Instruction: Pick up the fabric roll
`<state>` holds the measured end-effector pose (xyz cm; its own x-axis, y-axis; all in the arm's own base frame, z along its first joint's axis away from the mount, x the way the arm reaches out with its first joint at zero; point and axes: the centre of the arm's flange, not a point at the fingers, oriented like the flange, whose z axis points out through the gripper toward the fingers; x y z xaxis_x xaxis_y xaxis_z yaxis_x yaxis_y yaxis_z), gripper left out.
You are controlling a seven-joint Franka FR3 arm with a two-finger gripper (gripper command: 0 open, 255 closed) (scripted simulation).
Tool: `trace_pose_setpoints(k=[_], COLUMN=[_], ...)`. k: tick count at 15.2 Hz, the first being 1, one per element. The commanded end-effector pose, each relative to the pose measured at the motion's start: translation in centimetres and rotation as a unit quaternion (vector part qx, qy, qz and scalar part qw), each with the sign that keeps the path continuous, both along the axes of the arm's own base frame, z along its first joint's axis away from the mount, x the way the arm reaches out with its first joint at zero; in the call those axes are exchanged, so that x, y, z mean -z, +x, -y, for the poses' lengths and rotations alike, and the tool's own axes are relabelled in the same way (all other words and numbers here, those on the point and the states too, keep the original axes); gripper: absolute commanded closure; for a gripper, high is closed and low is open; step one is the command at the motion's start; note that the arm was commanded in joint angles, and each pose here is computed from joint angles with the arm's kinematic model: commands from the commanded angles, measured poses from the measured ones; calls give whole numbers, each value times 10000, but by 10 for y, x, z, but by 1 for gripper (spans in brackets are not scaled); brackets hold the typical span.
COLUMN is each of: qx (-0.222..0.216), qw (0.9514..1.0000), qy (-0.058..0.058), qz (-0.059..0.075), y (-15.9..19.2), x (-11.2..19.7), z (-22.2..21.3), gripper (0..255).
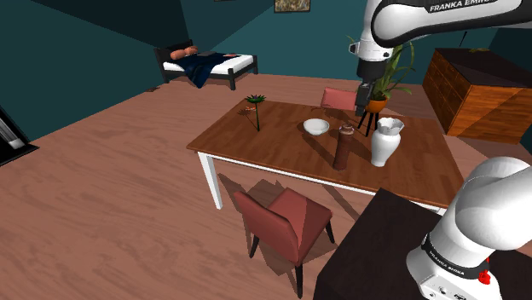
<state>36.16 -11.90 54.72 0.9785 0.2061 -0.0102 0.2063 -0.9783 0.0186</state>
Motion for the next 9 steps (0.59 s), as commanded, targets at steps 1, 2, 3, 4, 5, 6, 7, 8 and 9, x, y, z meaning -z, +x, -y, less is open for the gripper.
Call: trace_pose_setpoints(k=[1, 2, 3, 4, 5, 6, 7, 8, 9], qx=[-38, -53, -69, -85, -100, -116, -131, -147, -162], qw=[10000, 10000, 10000, 9999, 9999, 9999, 9999, 9998, 9998], qy=[1, 4, 7, 9, 12, 15, 18, 20, 23], qz=[-24, -37, -50, -64, -77, -90, -103, -116, -129], y=[10, 15, 20, 26, 31, 36, 42, 47, 53], x=[14, 21, 27, 34, 41, 47, 54, 61, 67], z=[24, 34, 45, 55, 66, 76, 86, 97, 107], gripper=[0, 0, 0, 0, 0, 0, 0, 0, 0])
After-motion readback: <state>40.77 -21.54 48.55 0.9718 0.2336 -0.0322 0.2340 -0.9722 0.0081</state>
